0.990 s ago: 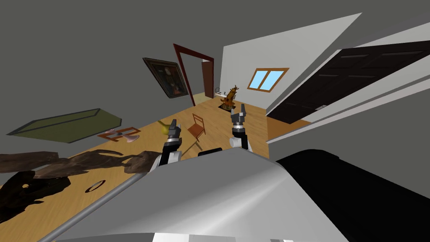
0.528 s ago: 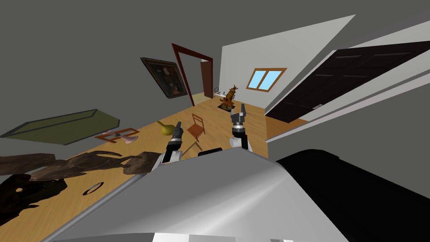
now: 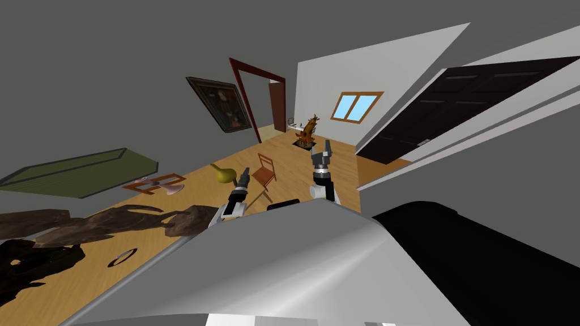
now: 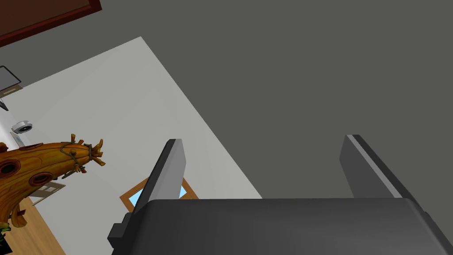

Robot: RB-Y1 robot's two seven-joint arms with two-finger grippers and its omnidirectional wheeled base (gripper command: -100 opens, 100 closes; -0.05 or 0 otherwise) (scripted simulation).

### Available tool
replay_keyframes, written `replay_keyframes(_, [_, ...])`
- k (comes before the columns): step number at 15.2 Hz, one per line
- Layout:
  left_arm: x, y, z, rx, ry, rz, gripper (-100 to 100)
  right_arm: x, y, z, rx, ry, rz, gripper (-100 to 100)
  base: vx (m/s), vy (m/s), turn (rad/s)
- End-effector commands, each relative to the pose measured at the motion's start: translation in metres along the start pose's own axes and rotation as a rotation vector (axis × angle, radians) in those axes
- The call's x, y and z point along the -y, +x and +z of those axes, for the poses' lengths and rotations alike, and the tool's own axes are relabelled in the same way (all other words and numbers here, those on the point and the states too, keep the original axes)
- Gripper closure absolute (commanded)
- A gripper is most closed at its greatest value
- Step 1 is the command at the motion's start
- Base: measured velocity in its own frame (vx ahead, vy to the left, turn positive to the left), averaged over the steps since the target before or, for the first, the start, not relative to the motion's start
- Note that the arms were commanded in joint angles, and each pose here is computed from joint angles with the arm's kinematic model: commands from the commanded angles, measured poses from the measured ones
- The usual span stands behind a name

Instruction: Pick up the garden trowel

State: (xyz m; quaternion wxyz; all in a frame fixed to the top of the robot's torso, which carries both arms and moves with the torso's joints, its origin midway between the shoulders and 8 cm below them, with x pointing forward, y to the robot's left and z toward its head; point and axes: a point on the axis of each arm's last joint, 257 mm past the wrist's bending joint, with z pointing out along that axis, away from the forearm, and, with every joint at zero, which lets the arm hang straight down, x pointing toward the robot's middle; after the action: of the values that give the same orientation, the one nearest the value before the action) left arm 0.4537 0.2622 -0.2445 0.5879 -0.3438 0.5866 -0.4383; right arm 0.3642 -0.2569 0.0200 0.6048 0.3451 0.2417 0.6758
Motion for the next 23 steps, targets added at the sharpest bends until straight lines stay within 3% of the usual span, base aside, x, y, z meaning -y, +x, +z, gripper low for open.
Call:
replay_keyframes(1, [-0.013,-0.001,-0.001,-0.006,-0.023,0.005,-100,0.0,0.0,0.0,0.0,0.0,0.0,0,0.0,0.0,0.0])
replay_keyframes(2, [-0.02,0.0,0.003,-0.024,-0.035,0.031,-100,0.0,0.0,0.0,0.0,0.0,0.0,0,-0.005,0.002,-0.032])
replay_keyframes(8, [-0.057,0.004,0.0,-0.049,-0.108,0.057,-100,0.0,0.0,0.0,0.0,0.0,0.0,0,-0.004,0.003,-0.025])
replay_keyframes(9, [-0.065,0.004,0.004,-0.065,-0.123,0.085,-100,0.0,0.0,0.0,0.0,0.0,0.0,0,-0.006,0.004,-0.031])
replay_keyframes(14, [-0.1,0.004,-0.003,-0.087,-0.194,0.113,-100,0.0,0.0,0.0,0.0,0.0,0.0,0,-0.005,0.005,-0.029])
replay_keyframes(15, [-0.104,0.002,0.003,-0.1,-0.201,0.142,-100,0.0,0.0,0.0,0.0,0.0,0.0,0,-0.006,0.004,-0.038])
replay_keyframes(17, [-0.121,0.002,-0.005,-0.105,-0.237,0.142,-100,0.0,0.0,0.0,0.0,0.0,0.0,0,-0.006,0.005,-0.029])
replay_keyframes(23, [-0.168,-0.01,-0.009,-0.146,-0.34,0.23,-100,0.0,0.0,0.0,0.0,0.0,0.0,0,-0.005,0.005,-0.037])
